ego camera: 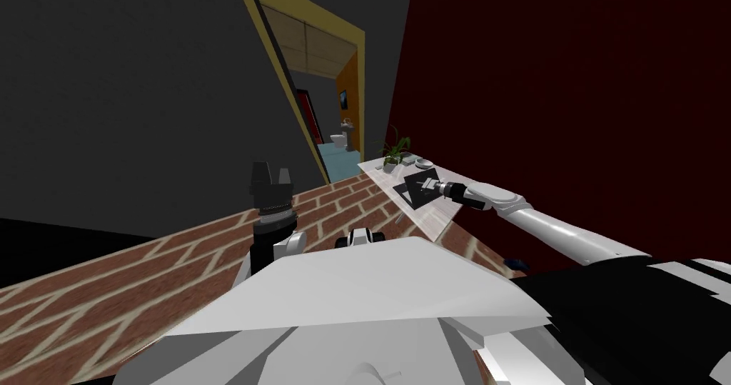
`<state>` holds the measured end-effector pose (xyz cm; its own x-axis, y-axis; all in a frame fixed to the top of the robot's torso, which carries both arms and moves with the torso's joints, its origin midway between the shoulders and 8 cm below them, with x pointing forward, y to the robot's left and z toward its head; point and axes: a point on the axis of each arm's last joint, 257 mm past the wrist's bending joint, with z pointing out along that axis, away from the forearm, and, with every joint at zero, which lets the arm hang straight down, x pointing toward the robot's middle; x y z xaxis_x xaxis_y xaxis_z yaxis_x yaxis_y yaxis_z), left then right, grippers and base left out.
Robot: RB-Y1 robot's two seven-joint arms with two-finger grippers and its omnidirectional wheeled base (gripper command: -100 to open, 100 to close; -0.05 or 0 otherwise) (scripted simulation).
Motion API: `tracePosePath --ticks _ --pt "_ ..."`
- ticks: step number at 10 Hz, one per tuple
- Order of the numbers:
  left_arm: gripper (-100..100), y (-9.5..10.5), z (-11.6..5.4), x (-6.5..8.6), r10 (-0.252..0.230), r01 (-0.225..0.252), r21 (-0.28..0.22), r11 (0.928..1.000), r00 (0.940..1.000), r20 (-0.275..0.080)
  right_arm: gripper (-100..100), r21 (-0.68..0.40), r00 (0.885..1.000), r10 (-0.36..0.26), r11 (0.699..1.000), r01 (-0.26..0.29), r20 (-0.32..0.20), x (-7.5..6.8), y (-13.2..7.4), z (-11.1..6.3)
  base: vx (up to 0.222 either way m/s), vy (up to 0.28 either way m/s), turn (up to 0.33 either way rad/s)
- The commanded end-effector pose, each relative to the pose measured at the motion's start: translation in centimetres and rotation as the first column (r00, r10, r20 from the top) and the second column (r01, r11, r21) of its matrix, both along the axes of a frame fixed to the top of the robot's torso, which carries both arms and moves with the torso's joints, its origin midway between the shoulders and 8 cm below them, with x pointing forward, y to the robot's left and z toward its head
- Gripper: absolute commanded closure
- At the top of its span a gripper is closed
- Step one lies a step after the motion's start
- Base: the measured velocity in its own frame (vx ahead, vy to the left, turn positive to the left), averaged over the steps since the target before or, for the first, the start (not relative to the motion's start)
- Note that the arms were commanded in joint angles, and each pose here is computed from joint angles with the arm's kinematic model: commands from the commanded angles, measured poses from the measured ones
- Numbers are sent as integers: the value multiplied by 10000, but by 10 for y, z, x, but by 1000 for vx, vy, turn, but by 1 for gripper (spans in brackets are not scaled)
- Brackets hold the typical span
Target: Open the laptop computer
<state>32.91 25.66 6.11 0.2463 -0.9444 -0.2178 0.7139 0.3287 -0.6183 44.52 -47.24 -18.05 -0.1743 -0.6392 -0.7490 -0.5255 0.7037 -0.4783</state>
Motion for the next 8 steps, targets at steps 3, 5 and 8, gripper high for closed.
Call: tracePosePath --ticks 3,5,8 --pt "0 0 0 0 0 0 0 10000 10000 0 100 108 9996 -259 9996 260 -96 16 -13 -8 -36 2 78" --pt "0 0 0 0 -1 1 0 10000 10000 1 100 63 9990 -434 9990 435 -119 27 -21 -10 -95 -18 50" --pt "0 0 0 0 1 -1 0 10000 10000 0 100 191 9980 -510 9985 517 -377 37 -24 -23 -33 -9 69"
